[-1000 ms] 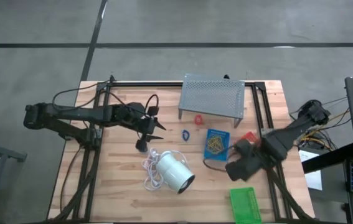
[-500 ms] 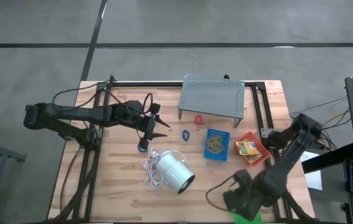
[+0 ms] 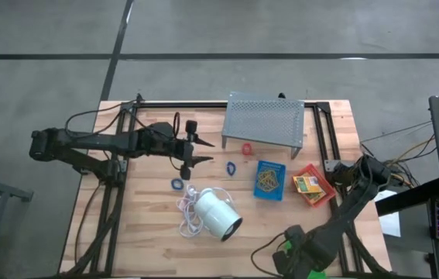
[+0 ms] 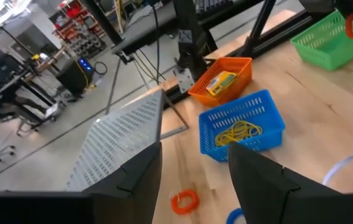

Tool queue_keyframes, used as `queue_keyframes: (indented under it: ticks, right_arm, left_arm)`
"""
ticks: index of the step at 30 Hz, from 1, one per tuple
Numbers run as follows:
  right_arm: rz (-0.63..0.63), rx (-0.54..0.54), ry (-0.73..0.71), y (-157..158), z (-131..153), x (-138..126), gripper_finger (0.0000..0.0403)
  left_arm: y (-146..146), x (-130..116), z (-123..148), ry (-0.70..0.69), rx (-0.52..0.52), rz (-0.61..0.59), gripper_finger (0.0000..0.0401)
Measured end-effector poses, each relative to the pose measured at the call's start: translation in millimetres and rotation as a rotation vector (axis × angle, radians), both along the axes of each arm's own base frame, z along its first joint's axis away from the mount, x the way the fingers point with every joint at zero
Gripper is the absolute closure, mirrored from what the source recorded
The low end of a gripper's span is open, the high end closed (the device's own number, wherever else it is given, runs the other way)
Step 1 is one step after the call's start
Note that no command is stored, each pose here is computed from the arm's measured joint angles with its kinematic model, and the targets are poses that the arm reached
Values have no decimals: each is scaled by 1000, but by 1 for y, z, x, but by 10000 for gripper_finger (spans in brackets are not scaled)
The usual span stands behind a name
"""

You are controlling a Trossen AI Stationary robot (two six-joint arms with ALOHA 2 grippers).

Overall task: Pick & Place Office Desk Supplies
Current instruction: Put the orange spring keychain into the green bin

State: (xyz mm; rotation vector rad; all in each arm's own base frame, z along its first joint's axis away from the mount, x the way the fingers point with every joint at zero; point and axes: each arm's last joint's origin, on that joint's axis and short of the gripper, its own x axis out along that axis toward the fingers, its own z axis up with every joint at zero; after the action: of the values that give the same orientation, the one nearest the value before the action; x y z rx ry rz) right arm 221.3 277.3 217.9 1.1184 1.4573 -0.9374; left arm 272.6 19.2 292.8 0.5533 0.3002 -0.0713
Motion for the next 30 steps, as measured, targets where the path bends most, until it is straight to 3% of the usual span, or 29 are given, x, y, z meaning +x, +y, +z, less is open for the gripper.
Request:
queue_keyframes:
  ticks: [14, 30]
  right_arm:
    - [81, -59, -2, -6, -10, -3, 364]
    - [35, -115, 50, -15, -30, -11, 364]
  left_arm:
    - [0, 0, -1, 4, 1, 1, 217]
    - [0, 0, -1, 5, 0, 1, 217]
